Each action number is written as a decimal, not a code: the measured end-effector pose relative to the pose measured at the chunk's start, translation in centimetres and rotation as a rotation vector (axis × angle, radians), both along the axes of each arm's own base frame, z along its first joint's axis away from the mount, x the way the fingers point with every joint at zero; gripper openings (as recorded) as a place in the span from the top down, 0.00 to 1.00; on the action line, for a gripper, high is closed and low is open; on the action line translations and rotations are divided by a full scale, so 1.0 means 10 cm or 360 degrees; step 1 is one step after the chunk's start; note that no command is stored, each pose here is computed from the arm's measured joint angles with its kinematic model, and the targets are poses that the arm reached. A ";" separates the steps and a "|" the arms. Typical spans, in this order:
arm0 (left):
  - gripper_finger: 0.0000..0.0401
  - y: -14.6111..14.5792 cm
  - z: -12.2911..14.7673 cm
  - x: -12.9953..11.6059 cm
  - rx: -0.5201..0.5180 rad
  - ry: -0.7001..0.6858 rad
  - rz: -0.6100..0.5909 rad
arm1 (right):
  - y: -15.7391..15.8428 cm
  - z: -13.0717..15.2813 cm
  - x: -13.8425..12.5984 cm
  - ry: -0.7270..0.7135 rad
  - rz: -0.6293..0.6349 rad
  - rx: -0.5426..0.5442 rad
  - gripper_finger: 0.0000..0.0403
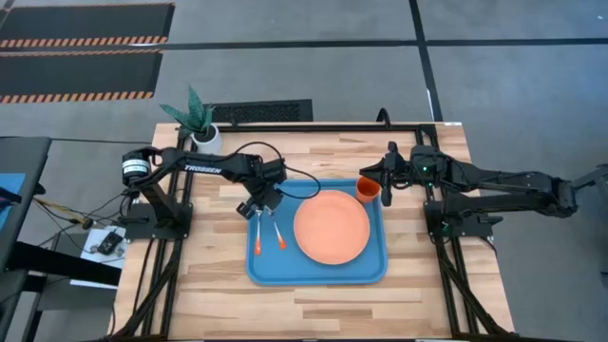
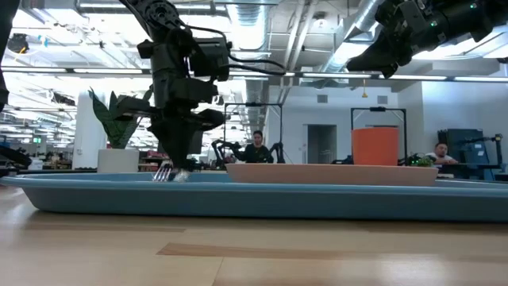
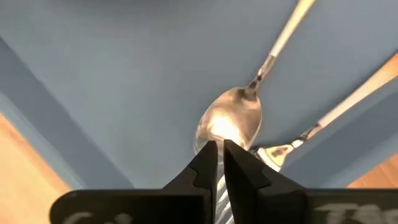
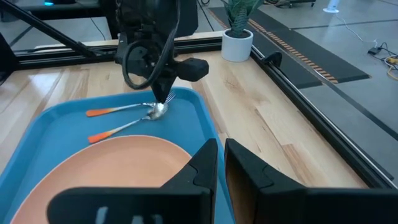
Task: Pick and place plate/cup/fork/spoon on tray
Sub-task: Put the orange spoon on the right of the orange plate on the blue tray
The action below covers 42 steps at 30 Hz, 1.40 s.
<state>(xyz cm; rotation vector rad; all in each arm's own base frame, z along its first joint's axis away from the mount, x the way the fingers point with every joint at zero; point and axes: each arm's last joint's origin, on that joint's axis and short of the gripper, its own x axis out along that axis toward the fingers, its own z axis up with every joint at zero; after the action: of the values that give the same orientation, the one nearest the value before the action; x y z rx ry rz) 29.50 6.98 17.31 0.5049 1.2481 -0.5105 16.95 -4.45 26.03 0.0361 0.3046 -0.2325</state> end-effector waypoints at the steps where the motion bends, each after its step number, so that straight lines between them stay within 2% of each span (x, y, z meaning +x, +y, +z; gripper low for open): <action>1: 0.97 0.00 -0.01 -0.01 -0.0002 0.0003 0.0000 | 0.00 0.00 0.00 0.0000 0.0000 0.0000 0.87; 7: 1.00 0.01 -0.03 0.03 -0.0005 -0.0072 0.0076 | 0.00 0.00 0.00 0.0001 0.0000 0.0000 0.87; 13: 0.97 -0.03 0.02 0.08 -0.0052 -0.0107 0.0159 | 0.00 0.00 0.00 0.0001 0.0000 0.0000 0.87; 17: 1.00 -0.24 0.05 0.12 -0.0202 -0.0124 0.0230 | 0.00 0.00 0.00 0.0003 0.0000 0.0001 0.87; 19: 1.00 -0.37 -0.01 0.09 -0.0238 -0.0058 0.0270 | 0.00 0.00 0.00 0.0007 0.0002 0.0002 0.87; 22: 1.00 -0.54 -0.17 0.00 -0.0180 0.0019 0.0313 | 0.00 -0.01 0.00 0.0021 0.0004 0.0005 0.87; 27: 1.00 -0.56 -0.34 -0.10 -0.0045 0.0045 0.0638 | 0.00 -0.02 -0.01 0.0035 0.0004 0.0009 0.87; 31: 1.00 -0.51 -0.35 -0.08 0.0023 -0.0012 0.0815 | 0.00 -0.02 -0.01 0.0033 0.0004 0.0008 0.87; 35: 1.00 -0.46 -0.35 -0.05 0.0071 -0.0081 0.0875 | 0.00 -0.02 -0.01 0.0033 0.0004 0.0009 0.87; 42: 1.00 -0.43 -0.28 -0.03 0.0048 -0.0100 0.1014 | 0.05 -0.02 0.01 0.0033 0.0046 0.0008 0.87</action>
<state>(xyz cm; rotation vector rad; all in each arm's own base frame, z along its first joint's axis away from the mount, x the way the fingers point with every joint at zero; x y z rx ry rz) 29.16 2.72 14.47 0.1264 1.2758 0.0628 17.01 -3.98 25.82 0.0343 0.3261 -0.2036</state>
